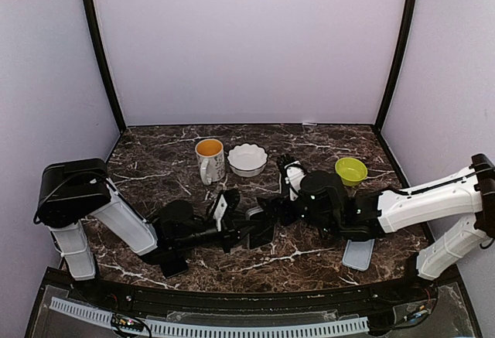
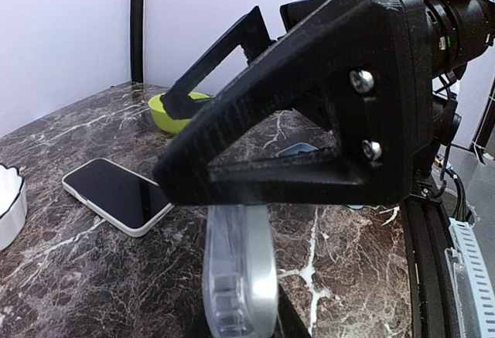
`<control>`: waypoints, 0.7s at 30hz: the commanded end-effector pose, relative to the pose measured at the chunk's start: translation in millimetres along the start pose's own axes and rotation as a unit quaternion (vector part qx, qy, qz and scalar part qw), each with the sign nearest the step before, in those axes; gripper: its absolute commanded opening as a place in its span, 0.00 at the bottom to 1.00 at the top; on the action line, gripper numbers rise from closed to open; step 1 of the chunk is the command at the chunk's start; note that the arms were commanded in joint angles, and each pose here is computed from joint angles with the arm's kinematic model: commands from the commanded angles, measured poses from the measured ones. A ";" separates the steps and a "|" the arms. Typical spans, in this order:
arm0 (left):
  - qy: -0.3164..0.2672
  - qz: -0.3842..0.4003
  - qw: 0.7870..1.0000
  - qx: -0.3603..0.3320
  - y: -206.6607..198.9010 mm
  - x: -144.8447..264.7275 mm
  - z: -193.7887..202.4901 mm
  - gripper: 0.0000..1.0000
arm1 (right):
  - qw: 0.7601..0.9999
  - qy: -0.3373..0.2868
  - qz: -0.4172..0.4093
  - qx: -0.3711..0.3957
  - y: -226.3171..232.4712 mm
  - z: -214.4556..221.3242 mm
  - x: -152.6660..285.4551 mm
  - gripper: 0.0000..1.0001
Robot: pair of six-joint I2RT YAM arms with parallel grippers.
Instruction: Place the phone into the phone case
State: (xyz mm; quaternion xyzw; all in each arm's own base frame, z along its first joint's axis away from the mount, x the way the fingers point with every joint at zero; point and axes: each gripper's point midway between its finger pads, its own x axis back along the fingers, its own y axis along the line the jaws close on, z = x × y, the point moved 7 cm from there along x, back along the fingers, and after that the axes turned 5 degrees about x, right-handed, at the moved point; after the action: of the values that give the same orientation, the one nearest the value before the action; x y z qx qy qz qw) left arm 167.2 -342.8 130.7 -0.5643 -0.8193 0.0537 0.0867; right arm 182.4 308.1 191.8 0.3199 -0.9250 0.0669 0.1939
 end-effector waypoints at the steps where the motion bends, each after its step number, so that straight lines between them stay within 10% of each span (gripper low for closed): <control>1: -0.043 0.020 0.999 -0.013 -7.9 -2.9 -25.0 0.18 | 0.995 0.081 0.020 0.060 -1.4 44.1 -7.0 0.89; 14: -0.043 0.020 0.999 -0.020 -10.5 0.3 -36.2 0.00 | 0.995 0.064 0.033 0.072 -1.7 21.5 2.3 0.93; 21: -0.047 0.058 0.997 -0.019 -21.9 2.5 -56.5 0.00 | 0.981 0.028 -0.165 0.098 -4.6 -28.6 49.4 0.99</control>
State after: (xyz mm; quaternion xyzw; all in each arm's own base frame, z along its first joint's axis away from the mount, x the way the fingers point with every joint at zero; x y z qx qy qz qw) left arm 163.8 -342.5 137.7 -0.5729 -0.8119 0.0407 0.1045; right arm 173.3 294.5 210.2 0.3532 -0.9055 0.1275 0.1976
